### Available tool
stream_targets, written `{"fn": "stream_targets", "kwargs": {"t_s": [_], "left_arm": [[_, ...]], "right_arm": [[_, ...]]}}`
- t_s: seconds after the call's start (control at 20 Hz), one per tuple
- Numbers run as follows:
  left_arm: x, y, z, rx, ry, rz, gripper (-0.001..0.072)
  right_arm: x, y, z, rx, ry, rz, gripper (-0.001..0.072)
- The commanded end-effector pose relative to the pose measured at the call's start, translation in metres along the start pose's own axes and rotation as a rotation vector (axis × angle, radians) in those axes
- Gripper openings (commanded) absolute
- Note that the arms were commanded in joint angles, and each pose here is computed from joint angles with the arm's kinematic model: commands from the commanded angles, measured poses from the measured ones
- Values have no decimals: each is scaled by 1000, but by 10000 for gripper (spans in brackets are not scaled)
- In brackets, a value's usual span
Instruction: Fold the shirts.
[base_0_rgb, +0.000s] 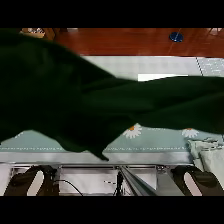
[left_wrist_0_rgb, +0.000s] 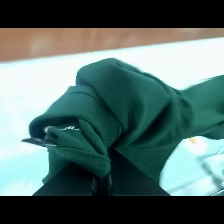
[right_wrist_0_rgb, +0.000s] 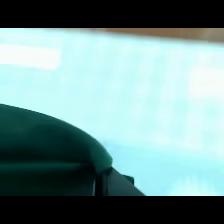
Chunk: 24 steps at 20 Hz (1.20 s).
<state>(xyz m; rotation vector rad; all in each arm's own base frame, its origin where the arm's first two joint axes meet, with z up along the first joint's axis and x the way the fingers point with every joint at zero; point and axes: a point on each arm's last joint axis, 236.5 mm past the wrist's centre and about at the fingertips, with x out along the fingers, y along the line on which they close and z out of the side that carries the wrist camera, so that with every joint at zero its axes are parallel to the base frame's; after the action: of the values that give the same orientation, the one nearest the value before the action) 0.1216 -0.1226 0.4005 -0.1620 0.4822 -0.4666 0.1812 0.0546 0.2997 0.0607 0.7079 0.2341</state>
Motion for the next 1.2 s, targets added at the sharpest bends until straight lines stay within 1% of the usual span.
{"fn": "stream_targets", "kwargs": {"t_s": [0.0,0.15,0.35,0.45,0.6,0.75,0.95,1.05,1.1,1.15], "left_arm": [[-5,12,-35,-59,90,71,32],[21,29,-72,-152,214,60,31],[82,69,-174,-311,527,21,31],[118,88,-218,-414,615,1,32],[177,120,-248,-527,546,3,32],[224,161,-253,-600,419,76,33],[263,212,-249,-597,338,171,33],[277,226,-263,-631,371,201,33],[282,230,-274,-653,405,208,34],[286,233,-285,-673,441,213,34]], "right_arm": [[-5,-4,-47,40,189,-22,21],[21,4,-66,65,295,48,21],[91,-11,-139,123,609,95,21],[134,-15,-162,186,705,130,21],[203,-14,-160,256,715,213,21],[272,-16,-154,355,688,265,22],[335,-16,-175,509,738,306,23],[361,-18,-169,597,684,306,24],[372,-21,-162,631,637,299,56],[381,-25,-152,652,582,288,169]]}}
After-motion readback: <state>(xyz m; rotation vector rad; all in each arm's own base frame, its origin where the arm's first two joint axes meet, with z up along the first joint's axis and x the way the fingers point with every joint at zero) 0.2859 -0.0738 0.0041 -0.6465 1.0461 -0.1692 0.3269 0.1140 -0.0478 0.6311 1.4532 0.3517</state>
